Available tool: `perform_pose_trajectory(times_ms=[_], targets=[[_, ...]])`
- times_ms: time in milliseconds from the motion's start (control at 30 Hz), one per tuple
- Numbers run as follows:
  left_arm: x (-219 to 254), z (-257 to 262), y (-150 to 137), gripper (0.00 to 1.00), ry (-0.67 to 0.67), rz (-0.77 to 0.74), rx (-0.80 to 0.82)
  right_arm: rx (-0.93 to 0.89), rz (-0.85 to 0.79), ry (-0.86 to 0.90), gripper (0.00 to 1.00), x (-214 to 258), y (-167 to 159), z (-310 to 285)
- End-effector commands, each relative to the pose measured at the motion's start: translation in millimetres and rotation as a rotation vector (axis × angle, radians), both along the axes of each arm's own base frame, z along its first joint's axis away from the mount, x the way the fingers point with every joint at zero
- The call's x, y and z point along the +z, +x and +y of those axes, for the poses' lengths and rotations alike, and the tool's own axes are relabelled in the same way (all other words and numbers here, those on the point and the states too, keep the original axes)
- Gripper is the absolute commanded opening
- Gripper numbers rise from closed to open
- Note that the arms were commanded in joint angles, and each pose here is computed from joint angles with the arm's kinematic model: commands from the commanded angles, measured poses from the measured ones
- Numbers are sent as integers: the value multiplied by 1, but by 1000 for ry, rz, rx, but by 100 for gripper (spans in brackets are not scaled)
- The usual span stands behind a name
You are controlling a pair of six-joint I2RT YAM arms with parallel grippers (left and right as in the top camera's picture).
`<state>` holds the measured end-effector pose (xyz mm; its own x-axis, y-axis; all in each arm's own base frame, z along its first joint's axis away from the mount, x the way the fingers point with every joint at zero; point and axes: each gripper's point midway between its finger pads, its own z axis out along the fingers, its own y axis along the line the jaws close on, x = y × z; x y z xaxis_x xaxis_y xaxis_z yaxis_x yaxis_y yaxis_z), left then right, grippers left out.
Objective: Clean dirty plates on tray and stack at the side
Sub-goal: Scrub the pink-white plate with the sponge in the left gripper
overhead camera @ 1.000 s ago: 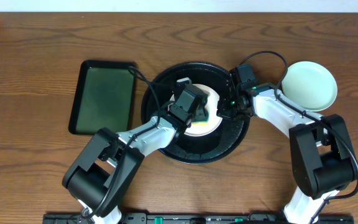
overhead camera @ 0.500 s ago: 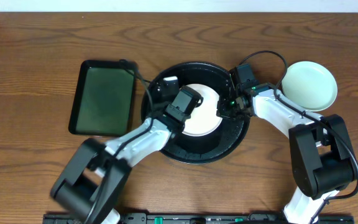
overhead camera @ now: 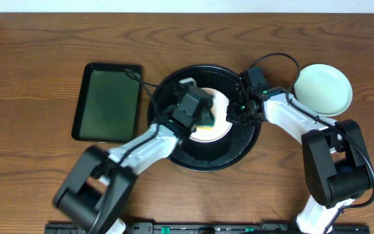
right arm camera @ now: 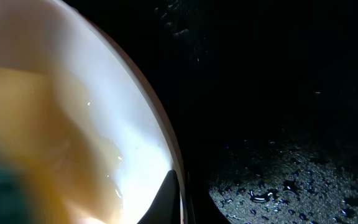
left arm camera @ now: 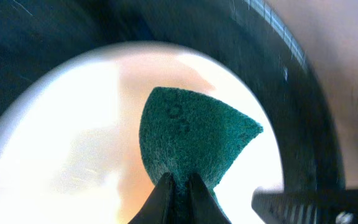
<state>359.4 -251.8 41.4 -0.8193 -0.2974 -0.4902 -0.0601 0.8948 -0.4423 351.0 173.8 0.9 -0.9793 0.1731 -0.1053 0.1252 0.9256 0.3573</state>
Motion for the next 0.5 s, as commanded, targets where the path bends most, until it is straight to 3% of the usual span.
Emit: perform_pose_trajectory(times_ms=[0, 200, 467], targets=[[-25, -13, -16, 7, -36, 93, -44, 16, 32, -79, 2, -20, -10, -10], [-39, 24, -6, 7, 110, 71, 74, 18, 42, -83, 1, -21, -13, -11], [-8, 105, 13, 7, 532, -123, 258, 33, 43, -88, 2, -21, -14, -11]])
